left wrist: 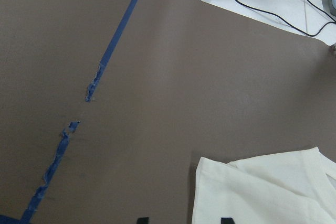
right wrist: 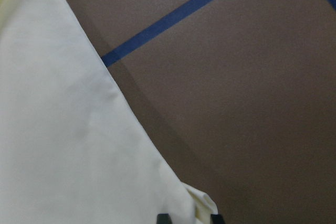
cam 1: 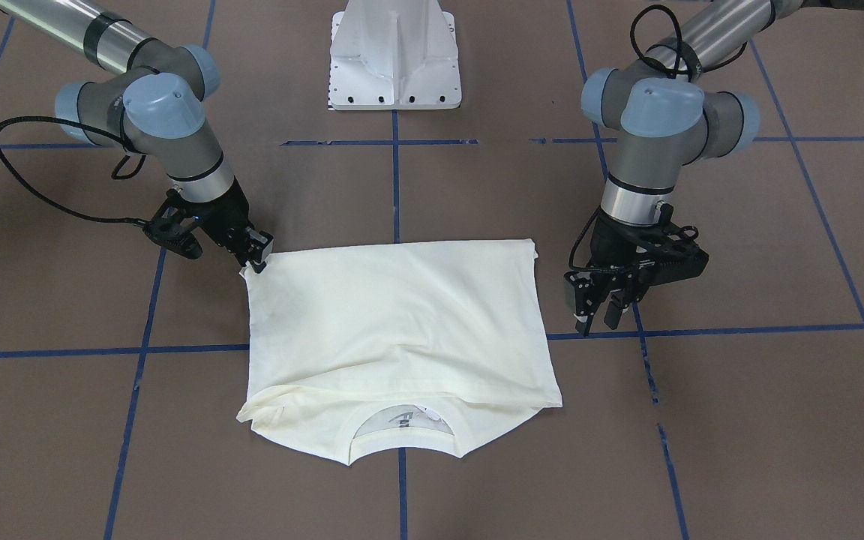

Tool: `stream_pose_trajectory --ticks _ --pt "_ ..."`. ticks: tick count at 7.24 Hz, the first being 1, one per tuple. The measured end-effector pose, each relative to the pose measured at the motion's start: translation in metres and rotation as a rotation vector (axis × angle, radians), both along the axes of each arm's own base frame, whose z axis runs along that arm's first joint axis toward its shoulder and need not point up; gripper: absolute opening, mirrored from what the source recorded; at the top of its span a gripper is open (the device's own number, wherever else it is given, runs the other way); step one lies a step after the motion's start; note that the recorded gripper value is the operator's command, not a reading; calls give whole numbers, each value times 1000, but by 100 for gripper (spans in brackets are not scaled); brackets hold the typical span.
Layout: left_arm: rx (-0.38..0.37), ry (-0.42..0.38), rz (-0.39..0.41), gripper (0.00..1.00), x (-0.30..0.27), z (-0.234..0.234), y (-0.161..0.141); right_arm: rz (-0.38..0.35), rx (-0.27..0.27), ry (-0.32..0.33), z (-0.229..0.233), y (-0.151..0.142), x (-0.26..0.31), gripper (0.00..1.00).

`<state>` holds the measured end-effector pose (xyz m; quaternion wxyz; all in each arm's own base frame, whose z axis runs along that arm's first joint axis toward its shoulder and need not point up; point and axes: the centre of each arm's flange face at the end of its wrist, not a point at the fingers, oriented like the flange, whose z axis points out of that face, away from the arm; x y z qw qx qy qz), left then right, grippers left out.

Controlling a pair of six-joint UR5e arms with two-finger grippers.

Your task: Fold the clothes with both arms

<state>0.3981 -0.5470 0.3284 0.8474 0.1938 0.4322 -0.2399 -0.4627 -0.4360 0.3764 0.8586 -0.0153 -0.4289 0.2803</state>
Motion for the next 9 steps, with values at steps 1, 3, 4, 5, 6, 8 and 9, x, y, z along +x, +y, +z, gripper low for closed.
stream_pose_trajectory --ticks 1,3,4,5,6,8,9 --pt "-1 -3 0 55 0 2 0 0 2 -6 -3 1 2 0" --pt "-2 -3 3 55 0 2 0 -12 9 -41 -12 24 26 0" --pt "-2 -1 4 55 0 2 1 -47 -1 -81 -22 71 45 0" --pt "0 4 8 55 1 -1 1 -113 -33 -126 -36 134 58 0" --pt "4 17 17 55 2 -7 3 -206 -73 -159 -49 195 70 72" --pt "-4 101 77 62 -6 -35 25 -391 -110 -174 -61 283 73 100" --pt "-41 178 119 65 -6 -53 48 -402 -108 -176 -63 290 74 100"
